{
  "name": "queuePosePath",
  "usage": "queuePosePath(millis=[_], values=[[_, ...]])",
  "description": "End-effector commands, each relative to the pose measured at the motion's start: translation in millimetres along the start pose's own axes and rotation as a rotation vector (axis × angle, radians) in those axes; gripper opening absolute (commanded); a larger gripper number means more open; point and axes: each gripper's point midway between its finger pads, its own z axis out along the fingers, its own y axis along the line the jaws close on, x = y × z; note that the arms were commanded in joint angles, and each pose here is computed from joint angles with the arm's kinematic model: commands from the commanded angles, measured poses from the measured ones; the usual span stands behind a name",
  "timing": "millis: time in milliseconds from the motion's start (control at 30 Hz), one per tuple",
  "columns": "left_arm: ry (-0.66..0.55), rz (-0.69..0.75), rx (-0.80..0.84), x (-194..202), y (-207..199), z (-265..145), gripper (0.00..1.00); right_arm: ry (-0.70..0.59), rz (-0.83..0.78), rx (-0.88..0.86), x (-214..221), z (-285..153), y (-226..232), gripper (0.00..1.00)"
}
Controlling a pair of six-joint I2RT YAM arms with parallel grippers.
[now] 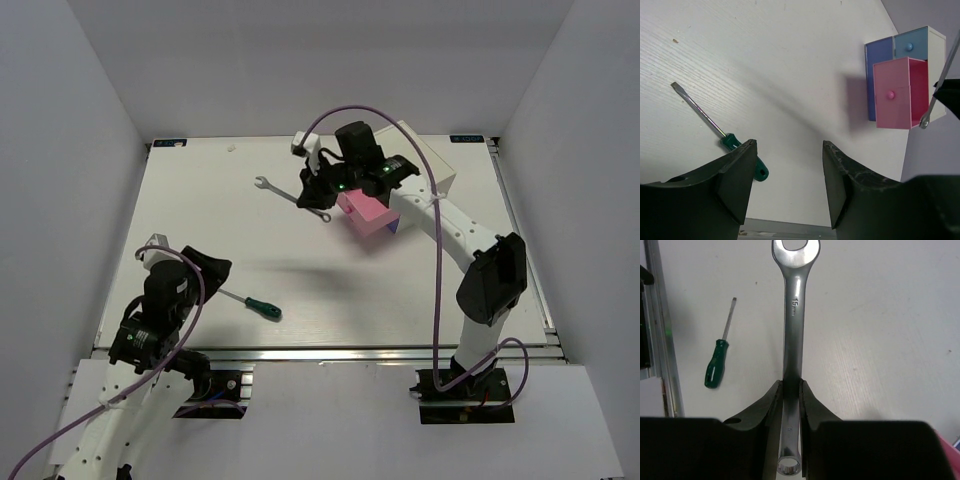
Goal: Sort the tools into containers
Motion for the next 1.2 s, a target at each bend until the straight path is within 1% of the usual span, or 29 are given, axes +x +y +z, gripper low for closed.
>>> queuePosePath(millis=[0, 200, 267, 467, 800, 900, 967, 1167], values=[[-0.002, 0.007, 0.030, -0.5, -5.9, 3.6, 0.65, -0.119, -0.090, 0.057, -36.3, -31.0, -25.9, 0.00], [0.010, 0.011, 0.037, 2.9, -6.5, 6.9, 0.65, -0.172, -0.117, 0.116, -24.2, -57.0, -80.6, 0.00], [0.012, 0.012, 0.040, 3.0, -7.4, 7.4, 0.65, -0.182, -0.140, 0.130, -21.9, -62.8, -92.3, 0.00], [0.018, 0.018, 0.046, 3.7, -10.3, 10.9, 0.65, -0.187, -0.133, 0.168, -0.2, -79.8, -126.0, 0.00], [0.029, 0.020, 0.052, 5.9, -11.6, 13.0, 0.65, -0.130, -0.136, 0.171, 59.4, -83.6, -140.8, 0.00], [0.034, 0.022, 0.056, 6.6, -12.8, 13.9, 0.65, -0.103, -0.161, 0.184, 75.3, -86.3, -144.8, 0.00], [0.035, 0.025, 0.057, 6.7, -13.4, 14.7, 0.65, -0.070, -0.206, 0.194, 88.5, -89.8, -146.5, 0.00], [0.038, 0.024, 0.064, 7.7, -14.2, 15.7, 0.65, -0.027, -0.218, 0.221, 102.6, -97.9, -150.9, 0.00]])
